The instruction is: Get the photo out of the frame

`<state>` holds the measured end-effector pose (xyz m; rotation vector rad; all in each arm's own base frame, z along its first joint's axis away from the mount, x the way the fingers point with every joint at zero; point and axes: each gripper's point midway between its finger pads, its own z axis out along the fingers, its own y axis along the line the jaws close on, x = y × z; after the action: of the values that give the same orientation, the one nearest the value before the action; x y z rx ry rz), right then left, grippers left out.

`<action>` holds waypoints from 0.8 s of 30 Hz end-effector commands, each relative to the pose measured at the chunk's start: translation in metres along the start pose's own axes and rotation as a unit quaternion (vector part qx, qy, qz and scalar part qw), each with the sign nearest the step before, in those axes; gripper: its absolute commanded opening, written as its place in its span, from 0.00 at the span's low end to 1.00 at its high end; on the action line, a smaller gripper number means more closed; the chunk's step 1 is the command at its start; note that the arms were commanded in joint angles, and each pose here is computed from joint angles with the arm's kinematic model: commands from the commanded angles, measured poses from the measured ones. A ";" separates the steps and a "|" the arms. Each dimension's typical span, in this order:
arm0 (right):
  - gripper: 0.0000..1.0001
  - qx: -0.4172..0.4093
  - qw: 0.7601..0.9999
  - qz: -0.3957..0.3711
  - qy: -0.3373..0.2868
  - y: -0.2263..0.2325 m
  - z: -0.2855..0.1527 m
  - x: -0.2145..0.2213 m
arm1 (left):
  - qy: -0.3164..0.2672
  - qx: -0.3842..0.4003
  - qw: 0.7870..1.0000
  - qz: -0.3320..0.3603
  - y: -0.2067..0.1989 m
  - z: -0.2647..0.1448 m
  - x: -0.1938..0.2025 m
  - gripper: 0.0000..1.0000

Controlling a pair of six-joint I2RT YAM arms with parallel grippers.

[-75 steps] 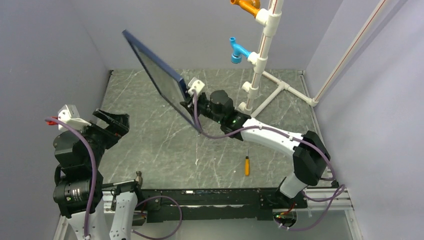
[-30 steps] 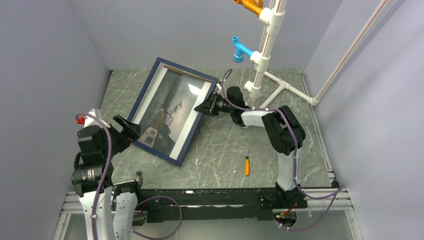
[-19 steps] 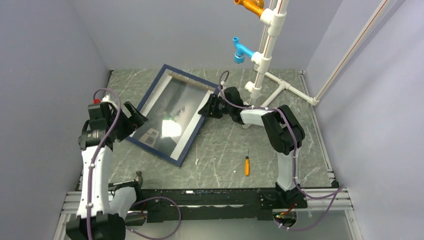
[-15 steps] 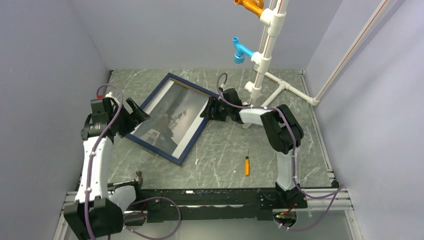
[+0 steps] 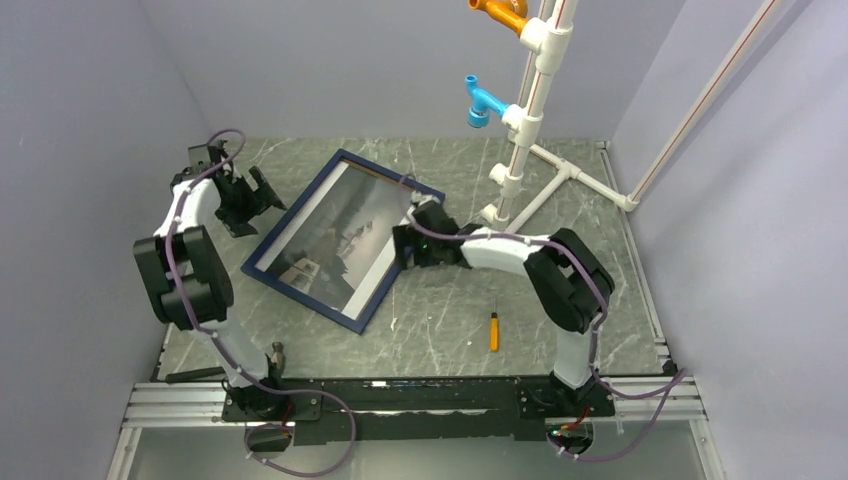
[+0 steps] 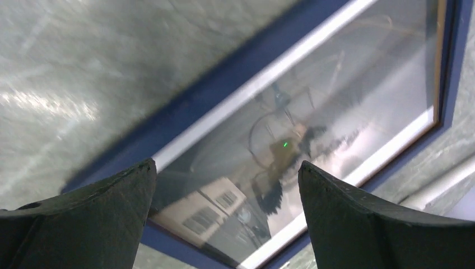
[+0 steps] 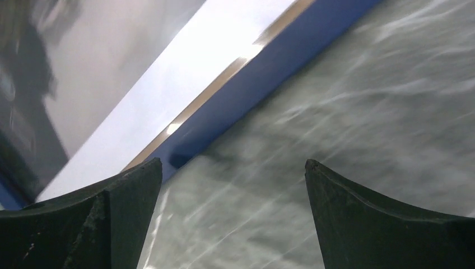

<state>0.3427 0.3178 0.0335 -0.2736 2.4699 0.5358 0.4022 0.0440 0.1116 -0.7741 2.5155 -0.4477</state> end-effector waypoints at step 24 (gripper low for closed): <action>1.00 -0.046 0.988 -0.025 -0.144 0.032 -0.142 -0.003 | 0.136 0.071 0.972 -0.176 0.019 0.068 0.083 0.99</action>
<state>0.2476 0.3030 0.1250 -0.3766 2.2401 0.6413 0.4078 0.0406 0.0406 -1.0112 2.5103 -0.7348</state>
